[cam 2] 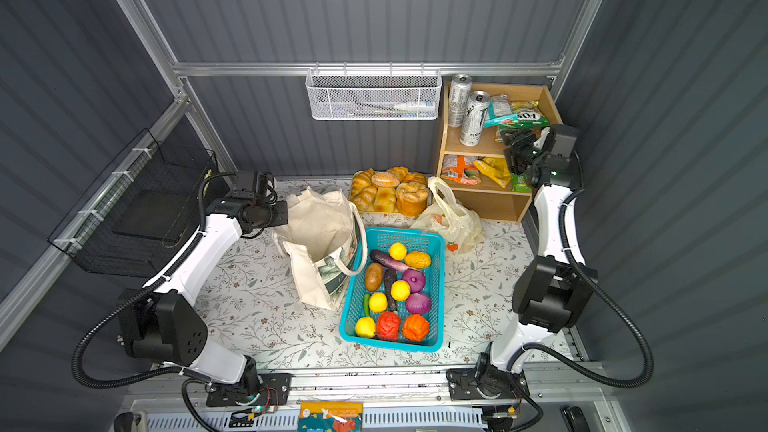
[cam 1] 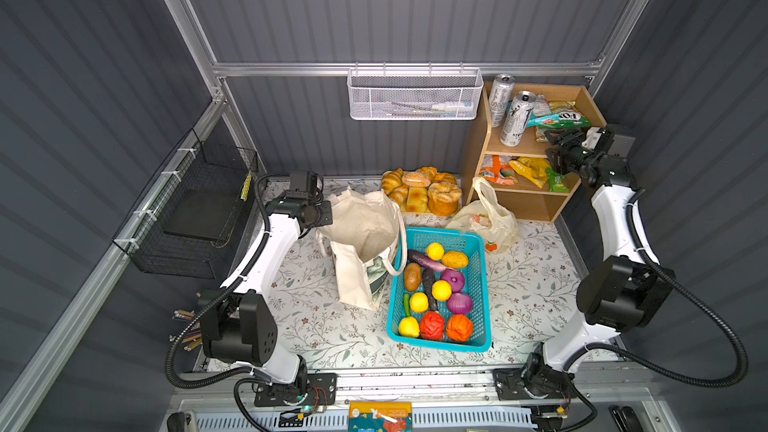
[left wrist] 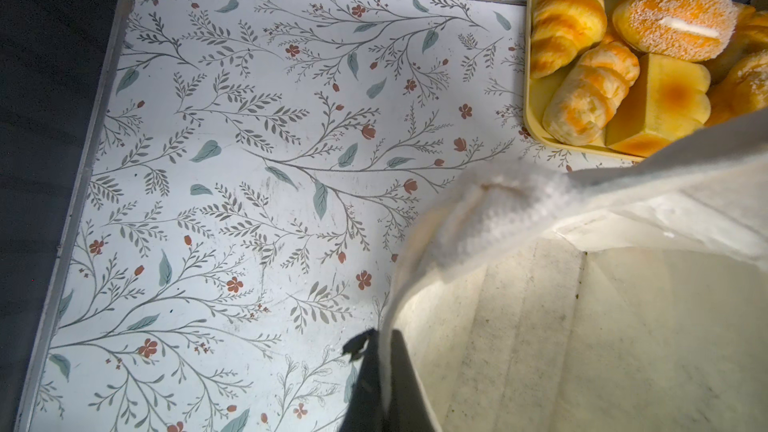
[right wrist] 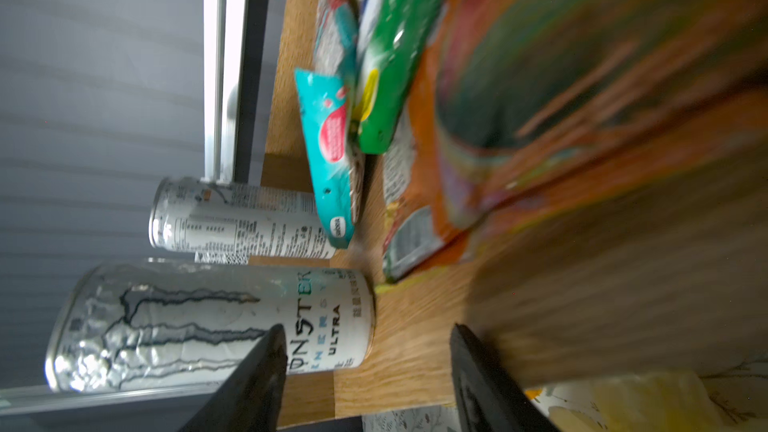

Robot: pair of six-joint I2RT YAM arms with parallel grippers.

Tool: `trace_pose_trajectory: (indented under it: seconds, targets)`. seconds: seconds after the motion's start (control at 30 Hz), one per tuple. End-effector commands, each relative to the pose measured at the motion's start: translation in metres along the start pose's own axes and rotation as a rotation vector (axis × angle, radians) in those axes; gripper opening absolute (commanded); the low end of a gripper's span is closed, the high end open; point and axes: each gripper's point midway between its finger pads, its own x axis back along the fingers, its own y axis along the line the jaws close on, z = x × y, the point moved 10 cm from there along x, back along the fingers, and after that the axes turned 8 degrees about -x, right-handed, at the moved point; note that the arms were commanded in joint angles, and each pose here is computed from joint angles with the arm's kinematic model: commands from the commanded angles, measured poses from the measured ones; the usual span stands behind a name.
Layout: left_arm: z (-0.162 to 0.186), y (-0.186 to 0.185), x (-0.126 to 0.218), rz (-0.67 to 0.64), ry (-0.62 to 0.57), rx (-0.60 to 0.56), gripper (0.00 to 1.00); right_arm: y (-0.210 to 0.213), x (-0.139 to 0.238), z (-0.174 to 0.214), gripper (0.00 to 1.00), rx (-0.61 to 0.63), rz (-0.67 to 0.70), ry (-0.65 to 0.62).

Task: Place the mixed food into the grocery bags and tie them
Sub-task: 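Reach the right gripper to the silver Monster can on the top shelf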

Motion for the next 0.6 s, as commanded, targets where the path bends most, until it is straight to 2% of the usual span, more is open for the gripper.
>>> trace_pose_trajectory:
  seconds: [0.0,0.17,0.23,0.3,0.5,0.57]
  targets:
    - [0.009,-0.004,-0.004,0.015,0.058,-0.003,0.00,0.059,0.030,0.020,0.70,0.338,-0.068,-0.040]
    - [0.009,-0.003,-0.005,0.011,0.066,-0.002,0.00,0.087,0.029,0.046,0.78,0.733,-0.064,-0.106]
    - [0.009,-0.003,-0.006,0.012,0.067,0.000,0.00,0.089,0.023,0.060,0.81,0.893,-0.024,-0.168]
    - [0.008,-0.004,-0.007,0.012,0.069,0.000,0.00,0.087,0.016,0.069,0.83,0.981,0.001,-0.213]
    - [0.011,-0.003,-0.010,0.003,0.091,-0.011,0.00,0.084,-0.003,0.066,0.87,1.044,0.087,-0.273]
    - [0.001,-0.003,-0.003,0.003,0.062,-0.012,0.00,0.084,-0.008,0.063,0.88,1.052,0.104,-0.284]
